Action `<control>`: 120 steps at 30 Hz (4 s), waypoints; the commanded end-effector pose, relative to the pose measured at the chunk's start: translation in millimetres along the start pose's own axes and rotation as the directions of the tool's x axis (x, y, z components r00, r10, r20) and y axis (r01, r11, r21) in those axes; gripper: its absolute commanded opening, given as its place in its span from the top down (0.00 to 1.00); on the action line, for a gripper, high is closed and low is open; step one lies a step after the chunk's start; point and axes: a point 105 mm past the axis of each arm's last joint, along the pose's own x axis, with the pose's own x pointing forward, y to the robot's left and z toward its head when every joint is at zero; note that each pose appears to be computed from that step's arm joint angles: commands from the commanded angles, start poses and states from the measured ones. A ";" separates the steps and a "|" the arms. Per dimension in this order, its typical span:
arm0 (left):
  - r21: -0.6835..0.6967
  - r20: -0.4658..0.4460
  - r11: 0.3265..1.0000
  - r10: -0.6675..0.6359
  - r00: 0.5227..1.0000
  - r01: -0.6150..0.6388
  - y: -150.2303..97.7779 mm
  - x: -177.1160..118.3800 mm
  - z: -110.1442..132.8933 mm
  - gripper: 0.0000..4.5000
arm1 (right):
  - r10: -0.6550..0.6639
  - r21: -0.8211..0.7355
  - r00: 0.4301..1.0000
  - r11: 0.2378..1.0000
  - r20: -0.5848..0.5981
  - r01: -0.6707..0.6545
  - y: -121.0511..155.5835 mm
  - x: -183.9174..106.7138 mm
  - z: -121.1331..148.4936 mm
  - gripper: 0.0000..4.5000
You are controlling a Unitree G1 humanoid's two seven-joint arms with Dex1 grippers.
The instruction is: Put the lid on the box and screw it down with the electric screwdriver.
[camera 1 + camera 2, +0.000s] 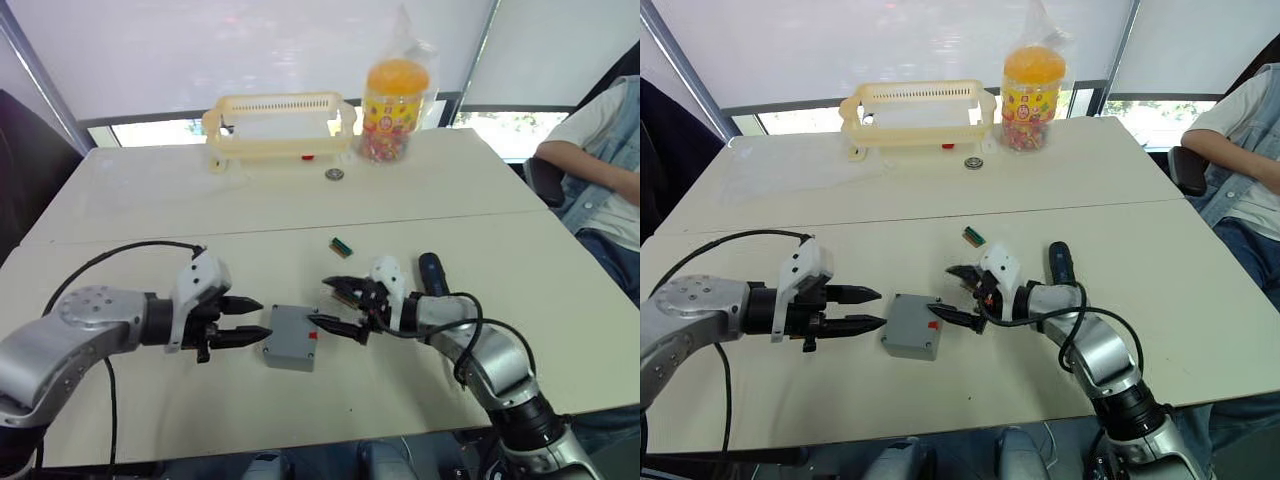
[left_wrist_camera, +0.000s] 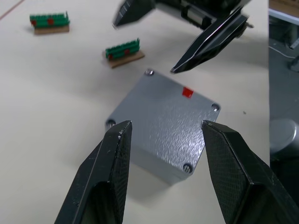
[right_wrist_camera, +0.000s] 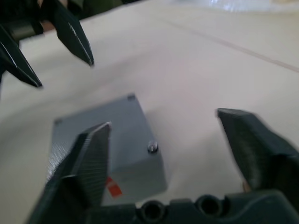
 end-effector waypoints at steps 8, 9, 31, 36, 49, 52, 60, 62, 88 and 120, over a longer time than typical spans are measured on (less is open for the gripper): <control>0.200 0.050 0.956 -0.228 0.972 0.214 -20.9 18.8 41.3 0.47 | -0.179 0.191 0.919 0.947 -0.351 0.257 -36.5 -91.3 26.5 0.04; 0.218 0.050 0.945 -0.259 0.964 0.243 -24.5 24.6 42.5 0.47 | -0.185 0.225 0.881 0.925 -0.436 0.306 -38.5 -101.8 19.3 0.04; 0.313 0.091 0.901 -0.343 0.935 0.300 -40.1 52.3 43.5 0.47 | -0.009 0.492 0.608 0.579 -0.794 0.650 -54.8 -148.0 -43.5 0.04; 0.286 0.107 0.921 -0.305 0.946 0.265 -40.8 52.4 43.2 0.47 | 0.015 0.445 0.543 0.592 -0.839 0.671 -50.2 -143.8 -59.0 0.04; 0.245 0.109 0.948 -0.234 0.966 0.202 -35.7 50.8 39.0 0.47 | -0.007 0.370 0.465 0.595 -0.885 0.713 -50.4 -138.8 -88.7 0.60; 0.226 0.089 0.959 -0.198 0.976 0.174 -26.2 40.9 34.0 0.47 | -0.183 0.408 0.607 0.590 -0.773 0.697 -83.1 -116.9 -57.8 0.60; 0.113 0.050 0.985 -0.138 0.989 0.132 1.6 10.7 21.1 0.47 | -0.337 0.418 0.942 0.857 0.011 0.301 -91.3 -66.7 76.9 0.60; 0.084 0.020 0.989 -0.124 0.992 0.122 6.2 5.5 12.1 0.47 | -0.218 0.316 0.960 0.936 0.173 0.156 -56.2 -55.7 98.6 0.60; 0.155 -0.031 0.984 -0.089 0.996 0.093 5.5 48.1 -20.2 0.47 | -0.222 0.147 0.858 0.974 0.463 0.173 13.9 14.6 55.5 0.60; 0.147 -0.070 0.983 -0.097 0.993 0.107 5.1 50.9 -36.2 0.47 | -0.277 0.111 0.861 0.961 0.426 0.254 14.9 25.4 17.5 0.60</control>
